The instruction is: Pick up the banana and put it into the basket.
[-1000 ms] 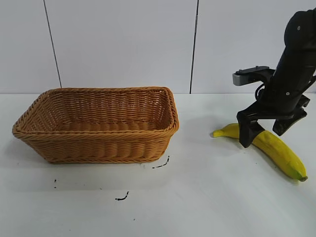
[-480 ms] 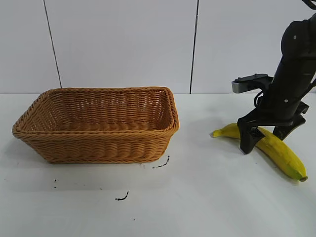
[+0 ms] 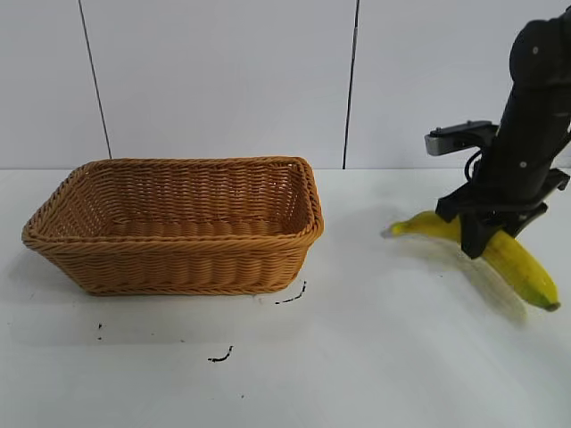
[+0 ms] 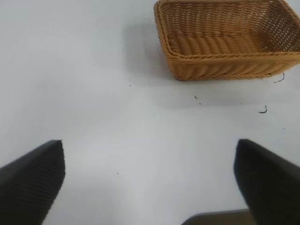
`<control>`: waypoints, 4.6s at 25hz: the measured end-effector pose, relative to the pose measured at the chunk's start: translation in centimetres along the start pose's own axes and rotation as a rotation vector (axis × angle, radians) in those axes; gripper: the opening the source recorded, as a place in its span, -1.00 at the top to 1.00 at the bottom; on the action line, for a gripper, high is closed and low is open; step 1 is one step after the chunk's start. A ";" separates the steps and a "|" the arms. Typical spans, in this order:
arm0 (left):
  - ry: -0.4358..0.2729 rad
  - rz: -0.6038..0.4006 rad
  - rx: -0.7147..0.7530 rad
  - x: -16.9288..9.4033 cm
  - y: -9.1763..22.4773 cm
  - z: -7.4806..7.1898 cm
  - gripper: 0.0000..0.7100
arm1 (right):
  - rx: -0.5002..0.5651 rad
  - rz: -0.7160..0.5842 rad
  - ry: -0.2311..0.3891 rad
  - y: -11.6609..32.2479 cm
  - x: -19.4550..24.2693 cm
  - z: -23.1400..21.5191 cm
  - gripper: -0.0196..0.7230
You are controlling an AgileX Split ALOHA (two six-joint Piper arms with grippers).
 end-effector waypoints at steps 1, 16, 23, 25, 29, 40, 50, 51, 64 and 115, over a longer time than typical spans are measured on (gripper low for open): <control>0.000 0.000 0.000 0.0 0.0 0.0 -0.96 | 0.006 -0.008 -0.006 -0.4 -0.7 0.0 0.09; 0.000 0.000 0.000 0.0 0.0 0.0 -0.96 | -0.278 -0.234 0.036 -11.7 -6.8 8.1 0.09; 0.000 0.000 0.000 0.0 0.0 0.0 -0.96 | -0.581 -0.320 0.031 -16.0 -6.0 16.6 0.09; 0.000 0.000 0.000 0.0 0.0 0.0 -0.96 | -0.672 -0.358 0.038 -16.8 -6.0 19.1 0.09; 0.000 0.000 0.000 0.0 0.0 0.0 -0.96 | -0.823 -0.432 0.050 -18.1 -5.8 23.7 0.09; 0.000 0.000 0.000 0.0 0.0 0.0 -0.96 | -0.935 -0.501 0.077 -20.0 0.1 28.1 0.09; 0.000 0.000 0.000 0.0 0.0 0.0 -0.96 | -0.933 -0.446 0.044 -19.2 4.8 28.4 0.09; 0.000 0.000 0.000 0.0 0.0 0.0 -0.96 | -0.933 -0.446 0.045 -19.2 4.8 28.4 0.09; 0.000 0.000 0.000 0.0 0.0 0.0 -0.96 | -0.864 -0.442 0.023 -19.1 4.5 28.5 -0.88; 0.000 0.000 0.000 0.0 0.0 0.0 -0.96 | 0.272 -0.031 0.032 4.1 -10.3 0.9 -0.93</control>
Point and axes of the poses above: a point on each arm's last joint axis where the gripper is mounted, x pointing out along that axis toward the gripper, z along the wrist's bending axis when the last joint is at zero, y = z × x, the point moved 10 cm from there along x, pointing out along that axis toward the gripper, and after that the axes turned 12 degrees about -x, right-handed, at the moved point
